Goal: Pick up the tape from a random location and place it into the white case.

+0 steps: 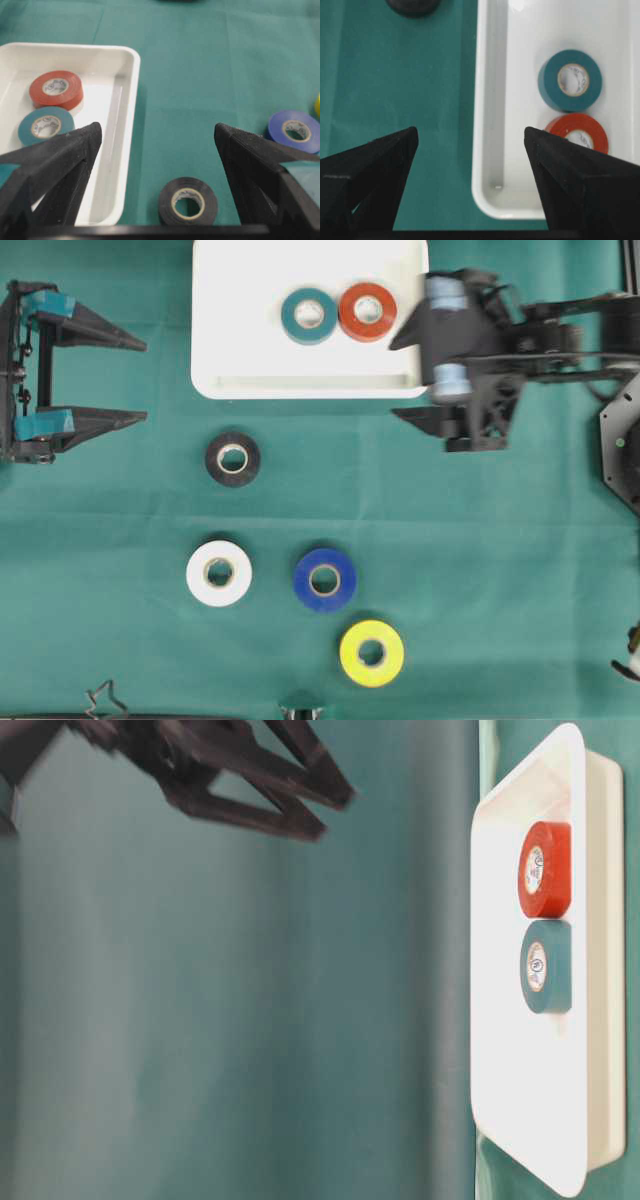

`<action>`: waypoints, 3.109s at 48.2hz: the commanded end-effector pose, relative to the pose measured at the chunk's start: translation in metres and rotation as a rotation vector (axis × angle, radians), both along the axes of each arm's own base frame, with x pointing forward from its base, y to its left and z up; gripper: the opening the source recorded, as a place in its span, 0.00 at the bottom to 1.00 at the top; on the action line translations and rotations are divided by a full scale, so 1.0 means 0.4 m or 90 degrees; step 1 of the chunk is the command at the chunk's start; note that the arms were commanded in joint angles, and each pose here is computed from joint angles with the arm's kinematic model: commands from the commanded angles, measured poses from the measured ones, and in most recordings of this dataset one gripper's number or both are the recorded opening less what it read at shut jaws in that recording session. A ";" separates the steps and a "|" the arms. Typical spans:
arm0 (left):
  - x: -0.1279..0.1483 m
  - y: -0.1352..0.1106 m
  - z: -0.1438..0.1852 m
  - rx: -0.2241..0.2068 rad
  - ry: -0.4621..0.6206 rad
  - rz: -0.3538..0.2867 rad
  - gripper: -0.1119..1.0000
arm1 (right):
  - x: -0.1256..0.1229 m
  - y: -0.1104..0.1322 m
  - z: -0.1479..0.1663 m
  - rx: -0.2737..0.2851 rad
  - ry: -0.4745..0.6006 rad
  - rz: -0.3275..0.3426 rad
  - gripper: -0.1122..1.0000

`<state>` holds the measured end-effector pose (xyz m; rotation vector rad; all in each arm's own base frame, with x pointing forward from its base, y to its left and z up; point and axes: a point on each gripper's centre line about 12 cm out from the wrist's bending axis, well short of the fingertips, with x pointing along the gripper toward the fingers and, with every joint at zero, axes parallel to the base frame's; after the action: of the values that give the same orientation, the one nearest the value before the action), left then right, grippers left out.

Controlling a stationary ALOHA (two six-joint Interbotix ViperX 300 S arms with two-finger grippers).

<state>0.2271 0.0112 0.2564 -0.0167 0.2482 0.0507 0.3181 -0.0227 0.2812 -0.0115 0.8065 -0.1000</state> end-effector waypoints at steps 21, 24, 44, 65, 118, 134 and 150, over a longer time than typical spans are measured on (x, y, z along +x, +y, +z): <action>0.005 -0.001 0.023 -0.001 -0.019 0.000 0.98 | -0.188 0.018 0.037 0.026 -0.204 -0.006 0.86; 0.006 0.000 0.025 -0.001 -0.021 0.001 0.98 | -0.200 0.019 0.021 0.031 -0.214 -0.008 0.86; 0.005 -0.001 0.024 -0.001 -0.019 0.000 0.98 | -0.254 0.029 -0.107 0.074 -0.257 -0.020 0.86; 0.004 -0.007 0.022 0.000 -0.017 -0.008 0.98 | -0.258 0.029 -0.105 0.071 -0.265 -0.017 0.86; -0.025 -0.211 0.020 -0.033 -0.009 -0.231 0.98 | -0.254 0.030 -0.093 0.072 -0.273 -0.016 0.86; 0.047 -0.228 0.020 -0.031 -0.005 -0.223 0.98 | -0.254 0.029 -0.092 0.074 -0.274 -0.018 0.86; 0.173 -0.269 0.027 -0.020 0.028 -0.225 0.98 | -0.254 0.029 -0.093 0.073 -0.272 -0.018 0.86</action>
<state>0.2831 -0.0929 0.2532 0.0016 0.3272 -0.3056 0.2126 -0.0114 0.2331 0.1246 0.4159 -0.0824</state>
